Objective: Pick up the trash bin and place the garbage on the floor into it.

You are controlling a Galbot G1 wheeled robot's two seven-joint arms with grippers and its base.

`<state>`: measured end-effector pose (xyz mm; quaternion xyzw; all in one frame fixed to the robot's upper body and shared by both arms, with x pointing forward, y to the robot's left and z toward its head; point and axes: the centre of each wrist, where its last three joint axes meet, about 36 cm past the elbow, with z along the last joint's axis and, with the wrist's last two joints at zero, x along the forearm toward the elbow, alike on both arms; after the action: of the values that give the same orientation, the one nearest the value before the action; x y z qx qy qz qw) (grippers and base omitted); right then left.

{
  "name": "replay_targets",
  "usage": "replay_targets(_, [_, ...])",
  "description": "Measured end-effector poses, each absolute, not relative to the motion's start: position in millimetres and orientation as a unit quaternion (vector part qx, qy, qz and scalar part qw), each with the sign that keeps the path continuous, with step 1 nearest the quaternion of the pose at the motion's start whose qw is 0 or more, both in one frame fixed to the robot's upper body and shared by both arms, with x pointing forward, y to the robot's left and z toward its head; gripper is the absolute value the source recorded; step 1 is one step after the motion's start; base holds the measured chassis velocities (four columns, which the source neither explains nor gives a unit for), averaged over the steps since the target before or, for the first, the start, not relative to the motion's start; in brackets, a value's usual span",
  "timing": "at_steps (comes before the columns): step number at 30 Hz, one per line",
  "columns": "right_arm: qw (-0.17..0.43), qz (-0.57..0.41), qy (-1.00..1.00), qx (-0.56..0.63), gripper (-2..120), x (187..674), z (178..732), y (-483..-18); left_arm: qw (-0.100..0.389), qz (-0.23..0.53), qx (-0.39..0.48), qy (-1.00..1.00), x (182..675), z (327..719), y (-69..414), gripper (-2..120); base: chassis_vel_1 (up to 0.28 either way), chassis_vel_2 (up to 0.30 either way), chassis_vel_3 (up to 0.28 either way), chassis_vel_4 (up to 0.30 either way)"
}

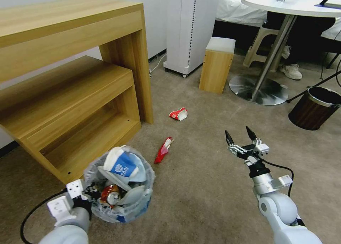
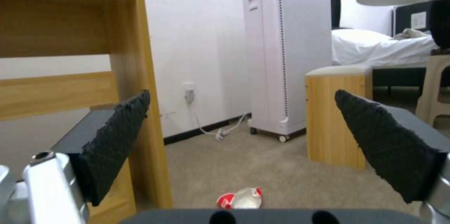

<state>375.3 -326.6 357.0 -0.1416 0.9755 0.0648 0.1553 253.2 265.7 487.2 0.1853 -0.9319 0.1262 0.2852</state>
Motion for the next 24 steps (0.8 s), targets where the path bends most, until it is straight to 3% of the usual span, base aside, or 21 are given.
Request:
replay_targets(13, [0.165, 0.07, 0.973, -0.148, 100, 371.8, 354.8, -319.3, 0.262, 0.156, 0.222, -0.926, 250.4, 505.4, 306.8, 1, 0.0, 0.0, 0.0, 0.0])
replay_targets(24, [0.173, 0.065, 0.971, -0.155, 100, 369.6, 354.7, -321.5, 0.264, 0.157, 0.221, -0.926, 246.5, 505.5, 300.7, 1, -0.073, 0.068, 0.078, -0.076])
